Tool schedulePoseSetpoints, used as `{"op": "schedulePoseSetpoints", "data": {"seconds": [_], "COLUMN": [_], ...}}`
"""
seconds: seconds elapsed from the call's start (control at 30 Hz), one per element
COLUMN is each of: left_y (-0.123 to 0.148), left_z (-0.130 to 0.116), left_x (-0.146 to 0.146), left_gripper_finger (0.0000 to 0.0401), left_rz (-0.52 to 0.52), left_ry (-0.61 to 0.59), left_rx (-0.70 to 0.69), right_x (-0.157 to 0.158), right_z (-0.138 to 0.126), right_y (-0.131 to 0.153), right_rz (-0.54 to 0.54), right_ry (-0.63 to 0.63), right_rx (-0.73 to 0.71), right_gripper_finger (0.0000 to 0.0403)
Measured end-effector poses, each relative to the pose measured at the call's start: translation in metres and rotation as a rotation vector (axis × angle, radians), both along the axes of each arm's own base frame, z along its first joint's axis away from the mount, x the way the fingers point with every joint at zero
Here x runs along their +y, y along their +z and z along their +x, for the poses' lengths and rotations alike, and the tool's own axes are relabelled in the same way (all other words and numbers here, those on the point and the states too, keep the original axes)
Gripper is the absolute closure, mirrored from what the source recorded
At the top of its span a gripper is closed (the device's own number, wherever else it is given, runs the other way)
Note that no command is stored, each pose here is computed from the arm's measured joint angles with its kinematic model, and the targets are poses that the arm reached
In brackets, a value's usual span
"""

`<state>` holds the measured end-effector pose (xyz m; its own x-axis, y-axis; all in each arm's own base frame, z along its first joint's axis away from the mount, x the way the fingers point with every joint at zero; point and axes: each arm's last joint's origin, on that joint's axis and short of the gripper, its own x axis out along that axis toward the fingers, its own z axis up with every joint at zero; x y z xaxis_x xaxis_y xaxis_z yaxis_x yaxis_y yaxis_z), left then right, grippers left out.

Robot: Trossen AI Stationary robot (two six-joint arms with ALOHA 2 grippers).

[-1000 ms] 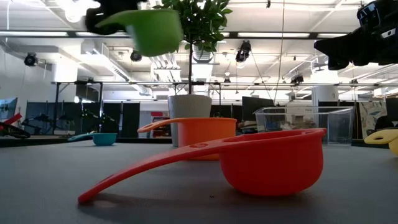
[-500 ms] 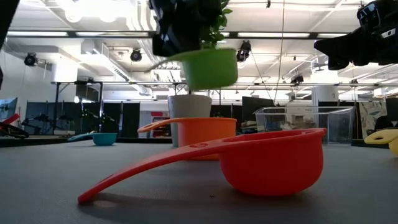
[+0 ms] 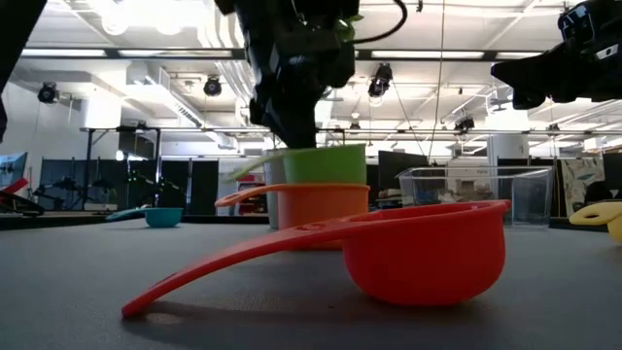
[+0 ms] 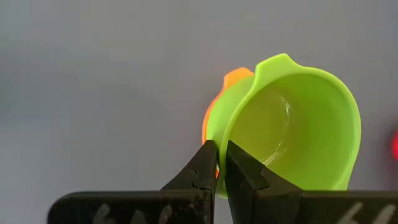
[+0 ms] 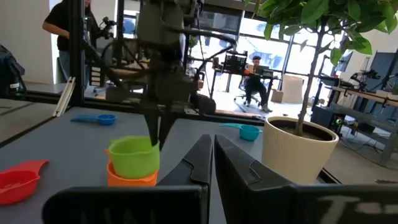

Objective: Nest measuring cups in basket
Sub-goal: Stack the green measuring cup on top of the orange measuring cup, then stack the purple measuring cup on top of the green measuring cup

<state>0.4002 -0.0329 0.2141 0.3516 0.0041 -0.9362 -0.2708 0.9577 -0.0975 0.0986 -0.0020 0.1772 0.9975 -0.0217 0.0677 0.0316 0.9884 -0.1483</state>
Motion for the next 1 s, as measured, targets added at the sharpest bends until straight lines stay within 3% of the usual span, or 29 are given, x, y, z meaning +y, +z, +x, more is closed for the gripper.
{"op": "schedulePoseSetpoints", "data": {"seconds": [0.37, 0.83, 1.0], "left_y": [-0.027, -0.013, 0.004], "left_z": [-0.006, -0.011, -0.022], "left_x": [0.003, 0.005, 0.004], "left_gripper_finger": [0.0389, 0.023, 0.0203], "left_rz": [-0.077, -0.075, -0.008], "left_ry": [-0.013, -0.006, 0.035], "left_rx": [-0.047, -0.081, -0.092], "right_x": [0.0, 0.0, 0.0], "right_z": [0.0, 0.0, 0.0], "right_y": [0.0, 0.0, 0.0], "right_rz": [0.0, 0.0, 0.0], "right_ry": [0.0, 0.0, 0.001], "right_rx": [0.0, 0.0, 0.001], "right_gripper_finger": [0.0394, 0.0394, 0.0394]}}
